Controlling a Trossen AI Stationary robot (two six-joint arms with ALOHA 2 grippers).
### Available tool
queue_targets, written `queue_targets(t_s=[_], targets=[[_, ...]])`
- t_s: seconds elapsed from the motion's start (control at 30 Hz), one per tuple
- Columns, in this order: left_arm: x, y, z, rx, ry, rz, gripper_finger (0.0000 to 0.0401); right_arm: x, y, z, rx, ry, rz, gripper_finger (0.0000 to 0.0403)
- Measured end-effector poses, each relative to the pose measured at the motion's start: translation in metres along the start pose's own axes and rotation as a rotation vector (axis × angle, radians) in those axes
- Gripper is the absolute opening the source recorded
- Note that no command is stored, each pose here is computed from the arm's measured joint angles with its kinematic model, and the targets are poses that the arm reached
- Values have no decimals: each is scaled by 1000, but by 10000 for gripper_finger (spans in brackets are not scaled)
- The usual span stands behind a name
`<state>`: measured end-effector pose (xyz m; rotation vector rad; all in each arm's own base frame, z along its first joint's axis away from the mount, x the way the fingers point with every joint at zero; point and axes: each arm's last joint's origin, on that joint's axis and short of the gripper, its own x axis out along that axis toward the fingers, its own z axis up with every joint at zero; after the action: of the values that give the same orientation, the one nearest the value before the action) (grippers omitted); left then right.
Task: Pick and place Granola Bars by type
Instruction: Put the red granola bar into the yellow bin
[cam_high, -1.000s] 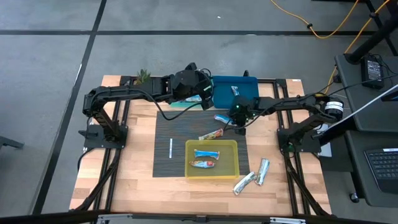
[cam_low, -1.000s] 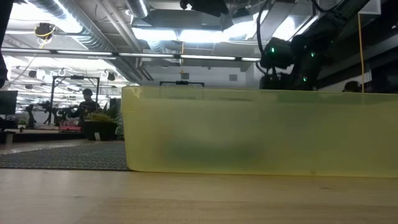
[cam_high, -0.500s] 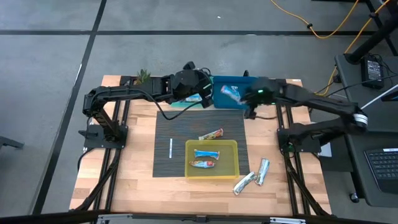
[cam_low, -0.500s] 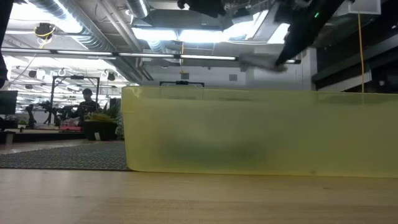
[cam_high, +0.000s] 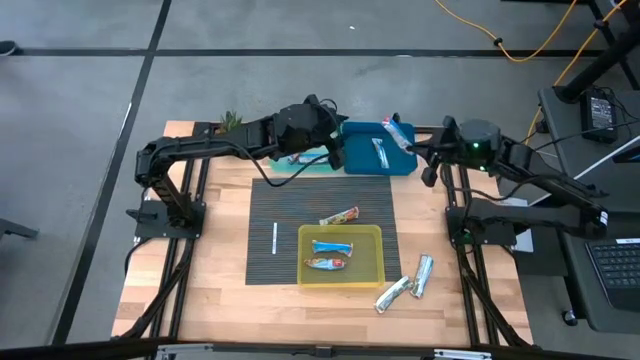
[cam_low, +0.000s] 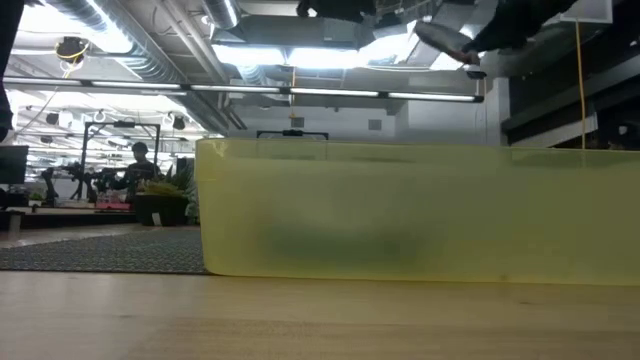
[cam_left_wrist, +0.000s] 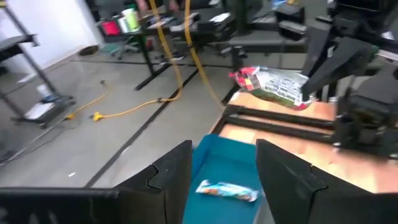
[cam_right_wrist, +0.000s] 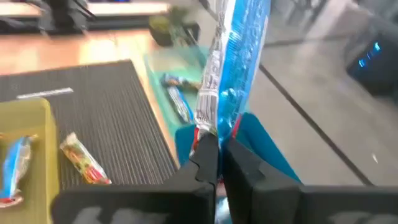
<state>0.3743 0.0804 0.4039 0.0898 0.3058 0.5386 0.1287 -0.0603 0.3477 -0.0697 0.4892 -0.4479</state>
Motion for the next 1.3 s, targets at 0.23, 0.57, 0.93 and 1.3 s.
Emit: queue_targets(t_s=[0.23,0.57,0.93,1.3], targets=[[5,-5,4,4,-73,-147,199,-2,2,6,-7,-229,68,23],[2,-7,19,-45,-229,-273,276,12,7,9,-83,-425,178,21],[-2,-6,31,-76,-359,-315,294,31,9,16,-101,-466,231,20],[-2,-6,31,-76,-356,-315,294,39,10,24,-112,-529,260,18]])
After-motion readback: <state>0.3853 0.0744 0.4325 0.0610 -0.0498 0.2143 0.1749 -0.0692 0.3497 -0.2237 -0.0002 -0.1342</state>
